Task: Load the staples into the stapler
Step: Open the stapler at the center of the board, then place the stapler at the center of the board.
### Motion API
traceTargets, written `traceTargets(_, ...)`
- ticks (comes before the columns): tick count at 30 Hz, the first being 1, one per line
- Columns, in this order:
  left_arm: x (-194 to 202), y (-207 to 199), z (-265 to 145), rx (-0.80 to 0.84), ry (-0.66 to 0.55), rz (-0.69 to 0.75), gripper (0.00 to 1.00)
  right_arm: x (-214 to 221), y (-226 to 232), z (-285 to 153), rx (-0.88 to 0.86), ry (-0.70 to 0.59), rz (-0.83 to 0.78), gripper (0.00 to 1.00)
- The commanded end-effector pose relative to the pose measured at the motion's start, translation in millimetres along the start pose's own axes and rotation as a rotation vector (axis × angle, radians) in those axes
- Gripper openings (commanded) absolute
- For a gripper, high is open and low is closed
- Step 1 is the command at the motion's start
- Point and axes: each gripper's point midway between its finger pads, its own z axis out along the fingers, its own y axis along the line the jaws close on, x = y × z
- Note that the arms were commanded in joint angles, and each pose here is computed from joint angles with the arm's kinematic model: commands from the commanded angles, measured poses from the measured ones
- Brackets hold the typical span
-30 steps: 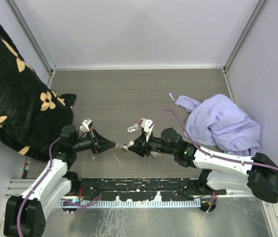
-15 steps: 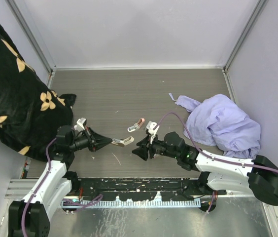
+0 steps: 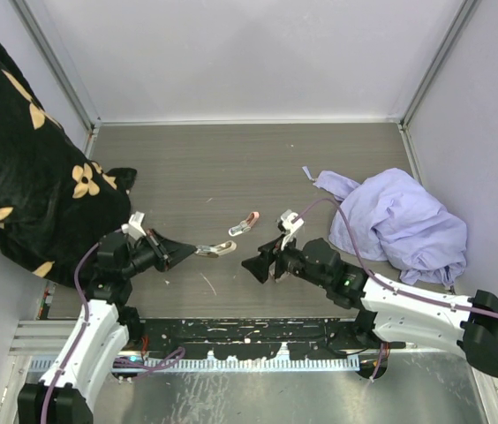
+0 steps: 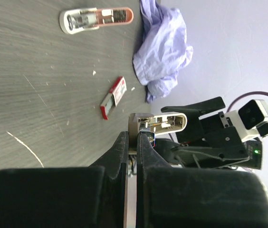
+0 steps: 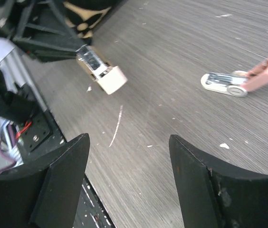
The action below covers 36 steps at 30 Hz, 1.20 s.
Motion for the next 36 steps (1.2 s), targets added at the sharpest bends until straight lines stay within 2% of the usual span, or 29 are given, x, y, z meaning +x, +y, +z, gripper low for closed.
traceTargets(1, -21.4, -3.2, -3.6, 0.009, -0.153, 0.093, 0.0, -42.9, -30.1, -2.3, 0.267, -0.091, 0.143, 0.75)
traceTargets(4, -27.5, -4.5, -9.6, 0.01, -0.228, 0.13, 0.0, -51.5, -39.3, -1.9, 0.378, -0.079, 0.24, 0.76)
traceTargets(7, -28.8, 0.8, -14.3, 0.007, -0.276, 0.15, 0.0, -56.6, -28.0, 8.3, 0.356, -0.055, 0.312, 0.75)
traceTargets(12, -24.2, 2.9, -18.5, 0.022, -0.287, 0.168, 0.0, -65.0, -11.0, 27.5, 0.305, -0.026, 0.383, 0.7)
traceTargets(20, -23.2, 2.2, -18.4, 0.026, -0.281, 0.183, 0.0, -63.8, 12.8, 57.0, 0.186, 0.024, 0.42, 0.62)
traceTargets(28, -22.1, -0.9, -17.8, 0.037, -0.271, 0.187, 0.0, -62.9, 12.5, 72.3, 0.182, 0.024, 0.416, 0.49)
traceTargets(36, -20.6, -0.5, -17.3, 0.037, -0.263, 0.19, 0.0, -66.1, 13.0, 77.3, 0.18, 0.017, 0.412, 0.43)
